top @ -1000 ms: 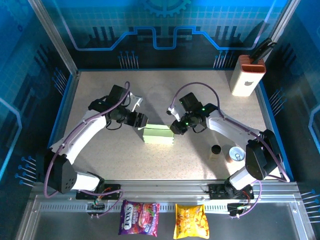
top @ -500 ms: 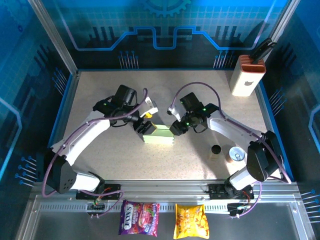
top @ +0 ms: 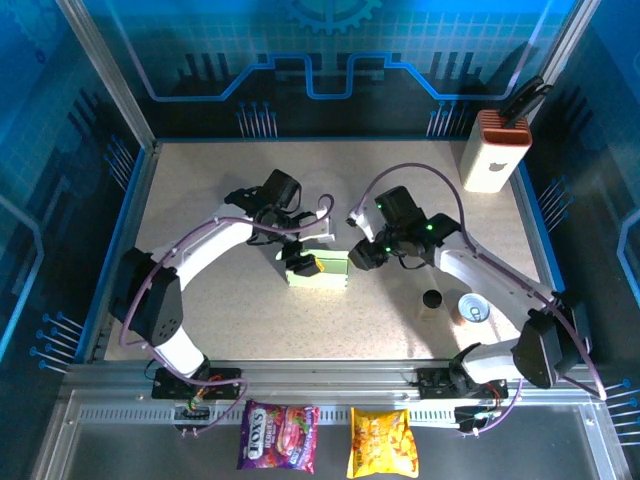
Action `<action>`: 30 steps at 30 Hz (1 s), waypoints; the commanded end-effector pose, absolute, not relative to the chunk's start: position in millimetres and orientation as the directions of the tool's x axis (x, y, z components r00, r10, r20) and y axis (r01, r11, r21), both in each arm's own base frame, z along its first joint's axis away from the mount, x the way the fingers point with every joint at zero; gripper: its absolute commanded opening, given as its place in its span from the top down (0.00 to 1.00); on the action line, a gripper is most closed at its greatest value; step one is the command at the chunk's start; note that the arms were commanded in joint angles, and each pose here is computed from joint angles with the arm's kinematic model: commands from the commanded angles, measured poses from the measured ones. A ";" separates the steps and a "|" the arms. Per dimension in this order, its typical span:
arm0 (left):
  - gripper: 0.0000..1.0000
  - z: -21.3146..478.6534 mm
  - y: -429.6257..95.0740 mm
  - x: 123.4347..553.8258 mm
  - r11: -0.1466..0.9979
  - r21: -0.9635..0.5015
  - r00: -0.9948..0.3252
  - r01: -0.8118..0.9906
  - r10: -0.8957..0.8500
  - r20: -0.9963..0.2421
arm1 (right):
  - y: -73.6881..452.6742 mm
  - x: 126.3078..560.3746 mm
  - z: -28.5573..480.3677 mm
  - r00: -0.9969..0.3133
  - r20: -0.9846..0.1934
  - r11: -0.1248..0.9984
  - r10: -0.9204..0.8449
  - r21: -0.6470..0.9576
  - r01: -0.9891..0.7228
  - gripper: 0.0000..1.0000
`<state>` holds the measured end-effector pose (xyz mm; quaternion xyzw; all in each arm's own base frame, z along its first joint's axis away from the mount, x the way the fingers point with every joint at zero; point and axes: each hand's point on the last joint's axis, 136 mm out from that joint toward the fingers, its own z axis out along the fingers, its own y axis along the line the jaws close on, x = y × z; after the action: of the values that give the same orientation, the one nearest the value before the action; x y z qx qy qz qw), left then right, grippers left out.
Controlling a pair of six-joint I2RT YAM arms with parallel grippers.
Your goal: Fold the paper box
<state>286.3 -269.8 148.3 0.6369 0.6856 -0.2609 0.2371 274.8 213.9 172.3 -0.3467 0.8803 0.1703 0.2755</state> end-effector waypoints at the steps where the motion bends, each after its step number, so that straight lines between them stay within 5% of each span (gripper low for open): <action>1: 0.11 145.7 -274.3 276.7 -0.019 -0.075 -0.034 0.997 0.758 -0.651 | 192.7 276.9 178.1 -0.643 -0.618 0.766 -0.452 0.101 -0.635 0.53; 30: 0.52 107.4 -260.7 270.6 -0.002 -0.157 -0.084 0.988 0.839 -0.538 | 196.1 278.7 188.3 -0.646 -0.624 0.757 -0.439 0.131 -0.641 0.52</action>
<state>272.0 -262.4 107.5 0.6542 0.6937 -0.2610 0.1505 278.0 191.8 178.5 -0.3015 0.8931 0.1636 0.2909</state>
